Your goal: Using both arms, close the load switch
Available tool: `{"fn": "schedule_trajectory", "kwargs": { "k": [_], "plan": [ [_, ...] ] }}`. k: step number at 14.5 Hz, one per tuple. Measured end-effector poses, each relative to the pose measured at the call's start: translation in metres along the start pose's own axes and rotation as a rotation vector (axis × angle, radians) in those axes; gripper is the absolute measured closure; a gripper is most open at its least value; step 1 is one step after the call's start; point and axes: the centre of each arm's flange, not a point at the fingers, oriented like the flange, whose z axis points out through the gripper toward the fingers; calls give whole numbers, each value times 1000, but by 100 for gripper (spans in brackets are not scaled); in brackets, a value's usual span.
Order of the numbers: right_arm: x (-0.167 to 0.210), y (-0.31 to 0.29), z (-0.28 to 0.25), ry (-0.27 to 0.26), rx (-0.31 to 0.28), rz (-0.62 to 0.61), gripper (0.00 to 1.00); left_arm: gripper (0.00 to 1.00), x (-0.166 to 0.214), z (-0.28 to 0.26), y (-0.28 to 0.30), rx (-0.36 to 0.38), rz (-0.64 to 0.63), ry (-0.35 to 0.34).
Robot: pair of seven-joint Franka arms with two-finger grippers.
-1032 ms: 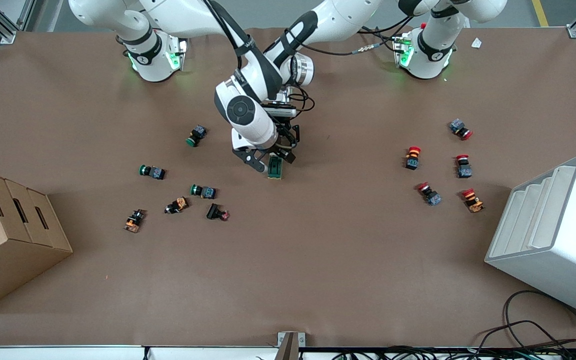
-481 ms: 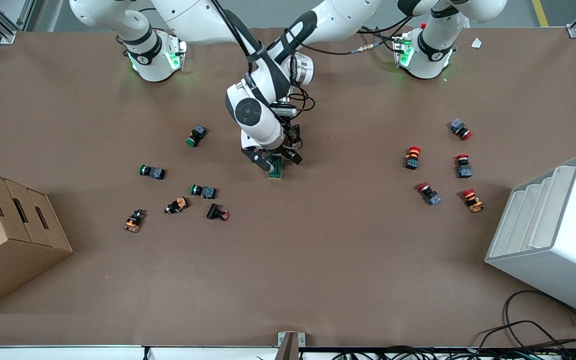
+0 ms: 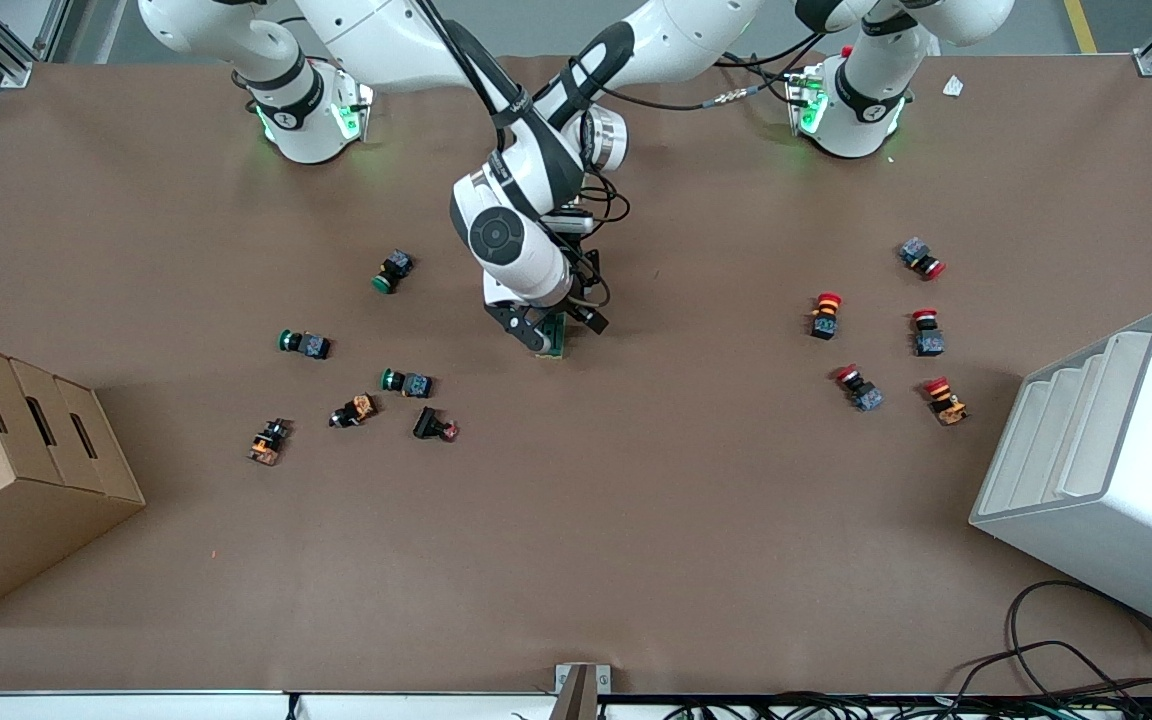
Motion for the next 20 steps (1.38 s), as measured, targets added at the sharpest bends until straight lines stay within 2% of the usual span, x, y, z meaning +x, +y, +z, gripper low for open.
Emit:
{"fn": "schedule_trajectory", "kwargs": {
  "k": [3, 7, 10, 20],
  "plan": [
    [4, -10, -15, -3, -9, -14, 0, 0, 0, 0, 0, 0, 0, 0],
    [33, -23, -38, 33, 20, -21, 0, 0, 0, 0, 0, 0, 0, 0],
    [41, -22, -38, 52, 11, -32, 0, 0, 0, 0, 0, 0, 0, 0],
    [47, -26, -27, 59, 8, -43, 0, 0, 5, 3, 2, 1, -10, 6]
  ]
}}
